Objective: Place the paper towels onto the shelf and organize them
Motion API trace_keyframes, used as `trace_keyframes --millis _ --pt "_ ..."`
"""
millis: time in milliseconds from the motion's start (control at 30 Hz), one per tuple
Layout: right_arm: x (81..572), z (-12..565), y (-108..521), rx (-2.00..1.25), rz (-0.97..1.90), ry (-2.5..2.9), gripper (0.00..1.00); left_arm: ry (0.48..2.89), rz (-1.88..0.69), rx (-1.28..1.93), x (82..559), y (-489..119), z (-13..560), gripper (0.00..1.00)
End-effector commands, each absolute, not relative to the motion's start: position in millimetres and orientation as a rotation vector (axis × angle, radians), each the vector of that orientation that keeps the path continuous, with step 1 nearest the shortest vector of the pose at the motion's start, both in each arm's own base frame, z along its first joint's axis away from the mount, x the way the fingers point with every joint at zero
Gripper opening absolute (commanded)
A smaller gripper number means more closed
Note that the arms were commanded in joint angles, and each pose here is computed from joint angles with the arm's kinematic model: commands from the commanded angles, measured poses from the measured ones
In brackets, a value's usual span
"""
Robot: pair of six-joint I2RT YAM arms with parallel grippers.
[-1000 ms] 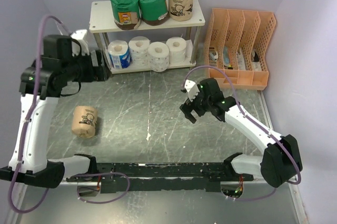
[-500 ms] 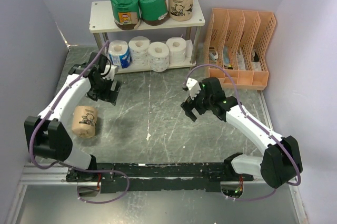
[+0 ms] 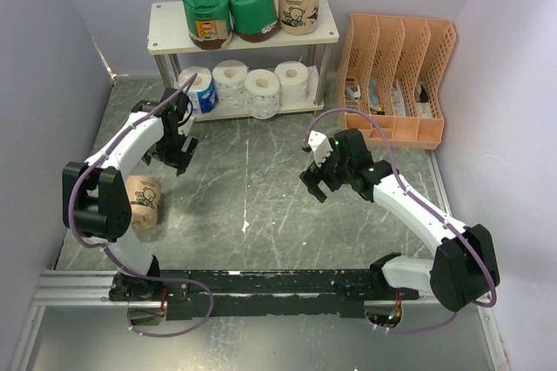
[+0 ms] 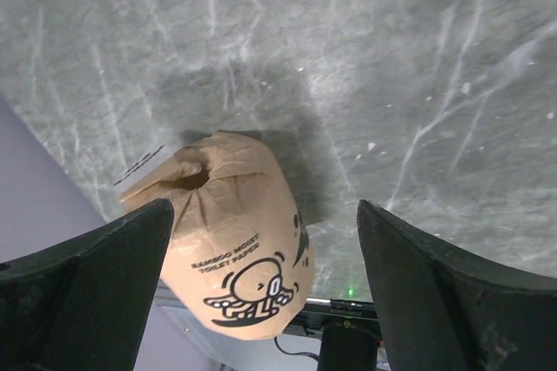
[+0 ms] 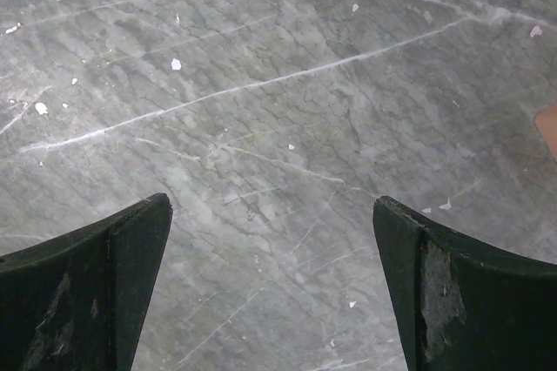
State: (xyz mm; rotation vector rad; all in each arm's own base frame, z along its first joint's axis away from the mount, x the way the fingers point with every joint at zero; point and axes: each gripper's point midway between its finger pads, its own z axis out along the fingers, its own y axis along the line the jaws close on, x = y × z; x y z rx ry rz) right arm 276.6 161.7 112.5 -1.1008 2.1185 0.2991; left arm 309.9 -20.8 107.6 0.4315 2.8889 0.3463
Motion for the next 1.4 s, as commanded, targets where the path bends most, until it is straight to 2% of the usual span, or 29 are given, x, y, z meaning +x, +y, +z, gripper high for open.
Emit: trace_keyframes --millis 0,267,767,967,1200,1367 --pt "277 105 158 -1.113 0.29 2.129 1.0 2.85 0.515 0.396 297 0 120 0.97" --pt "274 104 160 -1.125 0.312 2.136 1.0 2.8 0.549 0.46 282 10 110 0.97" --pt "270 101 160 -1.134 0.324 2.144 1.0 2.902 0.574 0.508 302 5 85 0.97" --pt "270 96 159 -1.145 0.321 2.153 1.0 2.882 0.482 0.498 318 -8 98 0.97" --pt "268 88 160 -1.169 0.331 2.184 1.0 2.889 0.491 0.513 309 -5 86 0.97" --pt "265 86 162 -1.179 0.359 2.189 1.0 2.859 0.42 0.422 311 -13 108 0.97"
